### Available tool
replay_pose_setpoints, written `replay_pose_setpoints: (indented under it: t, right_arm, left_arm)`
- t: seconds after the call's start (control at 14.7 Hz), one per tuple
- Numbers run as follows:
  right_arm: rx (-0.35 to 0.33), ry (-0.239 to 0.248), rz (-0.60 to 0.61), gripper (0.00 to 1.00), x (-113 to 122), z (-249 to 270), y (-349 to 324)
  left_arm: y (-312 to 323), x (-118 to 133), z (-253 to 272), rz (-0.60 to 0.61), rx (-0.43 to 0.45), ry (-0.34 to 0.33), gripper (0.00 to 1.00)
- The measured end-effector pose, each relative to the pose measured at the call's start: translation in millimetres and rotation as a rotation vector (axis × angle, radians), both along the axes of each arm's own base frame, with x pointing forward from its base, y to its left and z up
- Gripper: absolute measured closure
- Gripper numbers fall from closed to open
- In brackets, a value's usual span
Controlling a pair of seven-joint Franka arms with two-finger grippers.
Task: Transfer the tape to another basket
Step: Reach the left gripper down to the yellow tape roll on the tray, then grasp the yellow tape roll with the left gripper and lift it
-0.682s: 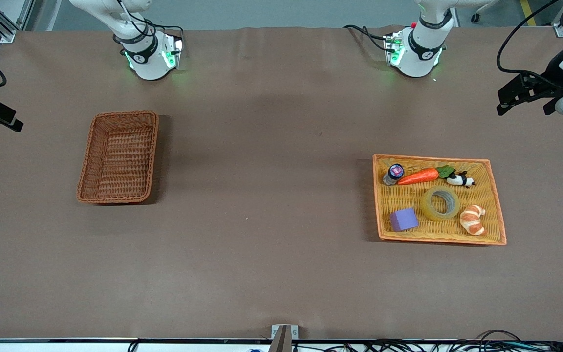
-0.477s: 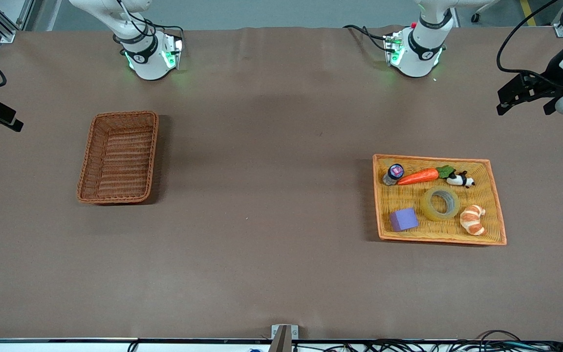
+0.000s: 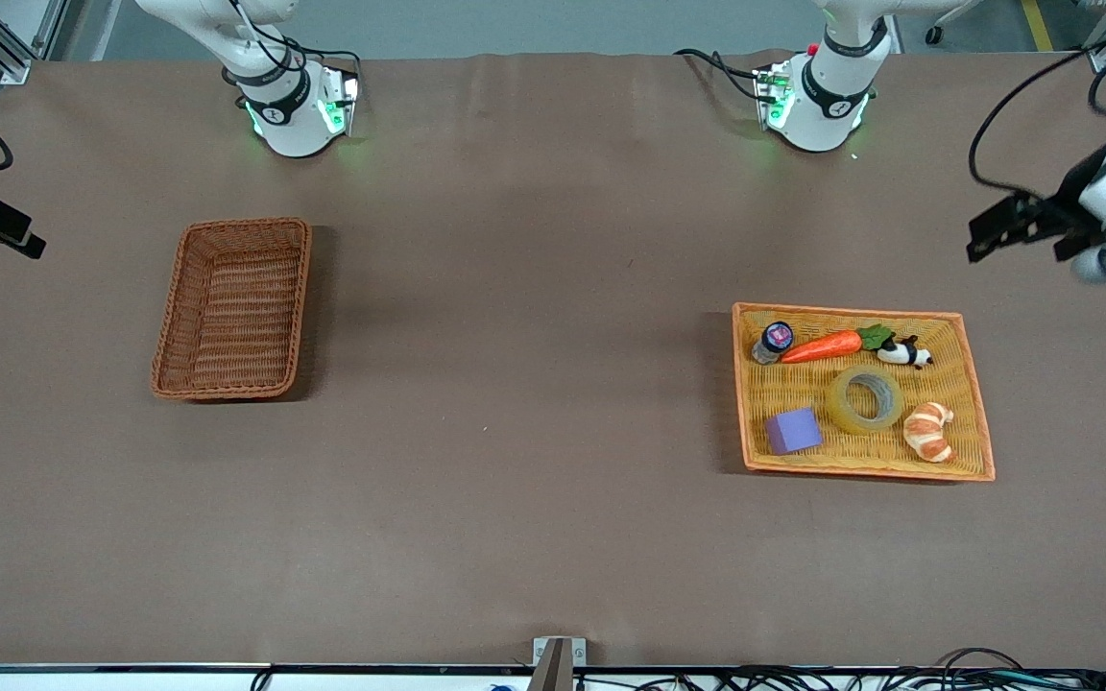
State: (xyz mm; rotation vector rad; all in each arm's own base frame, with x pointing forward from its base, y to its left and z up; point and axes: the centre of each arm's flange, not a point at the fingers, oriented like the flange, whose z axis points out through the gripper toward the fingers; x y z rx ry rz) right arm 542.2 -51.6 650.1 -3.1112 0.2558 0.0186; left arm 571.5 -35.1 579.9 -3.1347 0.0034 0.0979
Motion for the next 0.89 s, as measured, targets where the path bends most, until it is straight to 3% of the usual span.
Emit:
replay_pose_setpoints:
  t: [0.2,0.41,0.61,0.75,0.89]
  right_arm:
    - [0.0,0.0,0.0,0.0,0.0,0.0,-0.1]
    - [0.0,0.0,0.0,0.0,0.0,0.1,-0.2]
    - [0.0,0.0,0.0,0.0,0.0,0.1,-0.2]
    - [0.0,0.0,0.0,0.0,0.0,0.1,-0.2]
    - [0.0,0.0,0.0,0.0,0.0,0.1,-0.2]
  left_arm:
    - [20.0,25.4,-88.0,0.033,-0.006,-0.017,0.0]
    - [39.5,25.2,-183.4,0.065,-0.011,-0.075,0.0]
    - [52.0,23.8,-253.9,0.086,-0.016,-0.091,0.0]
    - [50.7,28.4,-283.8,0.085,-0.021,-0.1,0.04]
    - [49.8,31.0,-311.3,0.085,-0.025,-0.097,0.16]
